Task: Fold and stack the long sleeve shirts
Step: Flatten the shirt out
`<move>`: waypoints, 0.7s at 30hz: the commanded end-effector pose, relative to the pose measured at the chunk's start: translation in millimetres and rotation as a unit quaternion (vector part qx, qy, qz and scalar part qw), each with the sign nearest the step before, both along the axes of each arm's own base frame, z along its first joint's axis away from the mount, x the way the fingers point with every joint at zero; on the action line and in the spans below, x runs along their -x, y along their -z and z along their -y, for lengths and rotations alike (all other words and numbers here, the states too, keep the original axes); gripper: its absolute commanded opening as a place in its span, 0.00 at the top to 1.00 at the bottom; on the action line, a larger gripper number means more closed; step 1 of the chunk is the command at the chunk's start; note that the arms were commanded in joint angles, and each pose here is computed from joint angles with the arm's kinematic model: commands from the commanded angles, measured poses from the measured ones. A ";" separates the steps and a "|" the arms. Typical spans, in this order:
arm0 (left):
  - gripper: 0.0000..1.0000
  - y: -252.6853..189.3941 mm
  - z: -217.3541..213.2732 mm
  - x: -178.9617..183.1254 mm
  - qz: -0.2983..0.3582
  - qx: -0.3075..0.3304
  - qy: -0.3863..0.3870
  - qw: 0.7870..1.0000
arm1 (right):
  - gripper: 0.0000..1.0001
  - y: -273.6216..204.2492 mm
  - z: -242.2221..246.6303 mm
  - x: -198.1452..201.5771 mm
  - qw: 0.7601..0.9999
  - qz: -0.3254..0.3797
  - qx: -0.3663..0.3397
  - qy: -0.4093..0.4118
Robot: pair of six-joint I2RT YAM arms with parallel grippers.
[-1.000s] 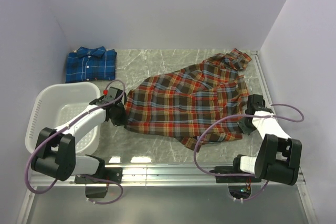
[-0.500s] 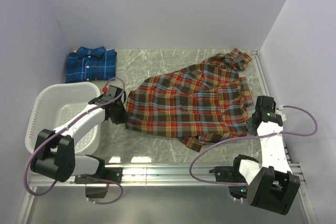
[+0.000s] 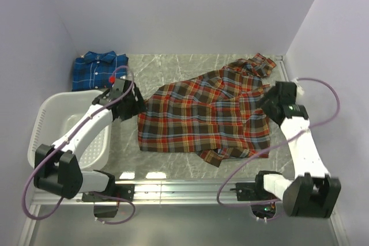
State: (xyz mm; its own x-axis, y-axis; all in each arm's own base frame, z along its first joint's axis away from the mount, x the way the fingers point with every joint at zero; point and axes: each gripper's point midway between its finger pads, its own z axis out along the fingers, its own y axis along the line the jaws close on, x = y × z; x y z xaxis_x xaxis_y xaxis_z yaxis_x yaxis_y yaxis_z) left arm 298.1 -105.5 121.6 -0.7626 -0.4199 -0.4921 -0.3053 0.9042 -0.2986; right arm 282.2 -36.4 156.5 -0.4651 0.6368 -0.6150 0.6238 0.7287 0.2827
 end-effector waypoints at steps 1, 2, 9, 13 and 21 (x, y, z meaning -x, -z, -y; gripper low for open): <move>0.23 -27.3 14.7 -45.1 0.055 0.001 0.022 0.998 | 0.27 -17.7 -32.3 -64.7 0.995 0.055 -0.007 -0.085; 0.23 -41.7 20.9 -59.1 0.074 0.007 0.027 0.997 | 0.27 -20.0 -40.8 -79.7 0.992 0.067 -0.018 -0.103; 0.26 -26.8 57.9 -124.9 0.079 -0.004 0.037 0.996 | 0.31 19.7 -77.2 -149.3 0.981 0.036 -0.089 -0.170; 0.29 23.9 69.0 -138.0 0.027 -0.013 0.027 0.999 | 0.31 65.0 -85.3 -153.5 0.978 -0.008 -0.122 -0.168; 0.32 86.9 60.6 -105.1 -0.064 -0.034 0.014 0.997 | 0.31 125.1 -98.2 -111.0 0.974 -0.088 -0.145 -0.151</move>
State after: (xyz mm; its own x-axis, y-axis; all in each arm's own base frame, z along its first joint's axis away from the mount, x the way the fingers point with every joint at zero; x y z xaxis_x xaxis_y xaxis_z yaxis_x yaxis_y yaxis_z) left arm 413.9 -170.7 34.8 -0.8362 -0.3378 -0.4320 -0.2737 0.9397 -0.2050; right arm 404.2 55.6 42.2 -0.7395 0.5733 -0.3528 0.4304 0.8056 0.4071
